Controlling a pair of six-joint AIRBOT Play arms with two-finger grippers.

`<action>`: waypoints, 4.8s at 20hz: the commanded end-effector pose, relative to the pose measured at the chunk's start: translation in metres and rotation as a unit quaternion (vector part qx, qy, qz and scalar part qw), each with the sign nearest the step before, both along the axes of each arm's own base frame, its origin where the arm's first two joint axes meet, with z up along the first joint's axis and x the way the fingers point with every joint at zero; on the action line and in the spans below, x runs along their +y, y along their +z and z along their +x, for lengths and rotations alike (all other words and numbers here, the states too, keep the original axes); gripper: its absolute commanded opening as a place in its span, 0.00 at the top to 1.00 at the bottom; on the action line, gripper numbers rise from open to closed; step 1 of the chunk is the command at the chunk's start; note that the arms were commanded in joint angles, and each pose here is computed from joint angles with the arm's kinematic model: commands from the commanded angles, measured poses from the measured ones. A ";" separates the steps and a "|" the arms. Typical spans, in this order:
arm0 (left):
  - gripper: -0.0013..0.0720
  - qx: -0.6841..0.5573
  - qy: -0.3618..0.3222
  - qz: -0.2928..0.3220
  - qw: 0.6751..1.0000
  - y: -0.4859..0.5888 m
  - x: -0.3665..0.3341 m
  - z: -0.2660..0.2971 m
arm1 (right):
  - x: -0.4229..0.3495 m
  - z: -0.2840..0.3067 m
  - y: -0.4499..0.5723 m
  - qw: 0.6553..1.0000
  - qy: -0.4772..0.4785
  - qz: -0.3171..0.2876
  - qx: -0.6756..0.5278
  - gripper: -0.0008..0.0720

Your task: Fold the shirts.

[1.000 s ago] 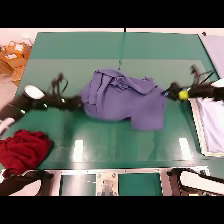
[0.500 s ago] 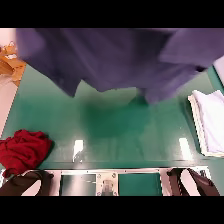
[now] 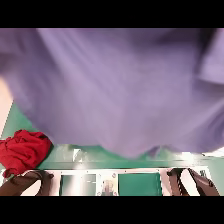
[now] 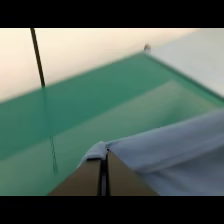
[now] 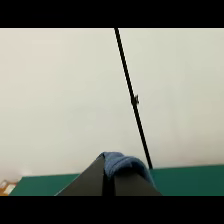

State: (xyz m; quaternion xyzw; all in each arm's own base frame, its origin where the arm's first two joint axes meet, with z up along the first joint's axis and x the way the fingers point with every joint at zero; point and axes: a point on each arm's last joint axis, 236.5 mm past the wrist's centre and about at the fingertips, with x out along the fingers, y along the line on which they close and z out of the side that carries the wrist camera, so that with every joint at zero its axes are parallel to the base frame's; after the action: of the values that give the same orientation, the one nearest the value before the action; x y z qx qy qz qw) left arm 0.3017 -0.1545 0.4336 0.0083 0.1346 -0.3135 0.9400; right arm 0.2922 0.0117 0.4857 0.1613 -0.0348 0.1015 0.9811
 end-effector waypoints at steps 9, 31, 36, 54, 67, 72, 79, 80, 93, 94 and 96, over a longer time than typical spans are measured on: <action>0.96 0.280 0.021 -0.057 0.958 -0.345 -0.045 0.260 | -0.027 0.245 -0.389 0.928 0.041 0.118 0.351 0.96; 0.96 0.552 0.045 0.012 0.833 -0.391 0.109 0.083 | -0.128 0.031 -0.500 0.805 -0.035 0.183 0.564 0.96; 0.63 0.622 0.125 -0.064 0.770 -0.471 0.155 0.006 | -0.115 0.013 -0.518 0.788 -0.028 0.201 0.581 0.96; 0.95 0.647 0.056 -0.045 0.759 -0.538 0.088 -0.012 | -0.098 -0.001 -0.521 0.768 0.001 0.212 0.605 0.64; 0.96 0.626 0.065 -0.063 0.775 -0.535 0.086 0.004 | -0.048 -0.021 -0.599 0.715 0.025 0.281 0.639 0.48; 0.96 0.631 0.057 -0.069 0.770 -0.532 0.082 0.001 | -0.052 -0.005 -0.601 0.729 0.019 0.265 0.630 0.51; 0.96 0.585 0.033 -0.072 0.807 -0.479 0.078 0.023 | -0.042 0.035 -0.532 0.768 0.082 0.288 0.567 0.96; 0.96 0.547 0.028 -0.064 0.834 -0.446 0.080 0.036 | -0.042 0.055 -0.489 0.797 0.098 0.291 0.520 0.96; 0.96 -0.305 0.084 0.053 0.947 0.149 0.038 -0.146 | 0.061 -0.106 0.109 0.973 0.037 -0.035 -0.224 0.96; 0.96 -0.312 0.095 0.058 0.943 0.151 0.041 -0.151 | 0.064 -0.116 0.115 0.970 0.019 -0.054 -0.235 0.96; 0.96 -0.297 0.116 0.064 0.946 0.144 0.052 -0.141 | 0.060 -0.115 0.112 0.971 -0.001 -0.070 -0.228 0.96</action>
State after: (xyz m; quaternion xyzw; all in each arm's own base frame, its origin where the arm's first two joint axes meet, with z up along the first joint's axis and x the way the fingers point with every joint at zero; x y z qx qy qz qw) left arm 0.1872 -0.1092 0.5590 0.1242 -0.0958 -0.2145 0.9640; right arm 0.2082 0.0643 0.5730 0.1116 -0.2028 0.1766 0.9567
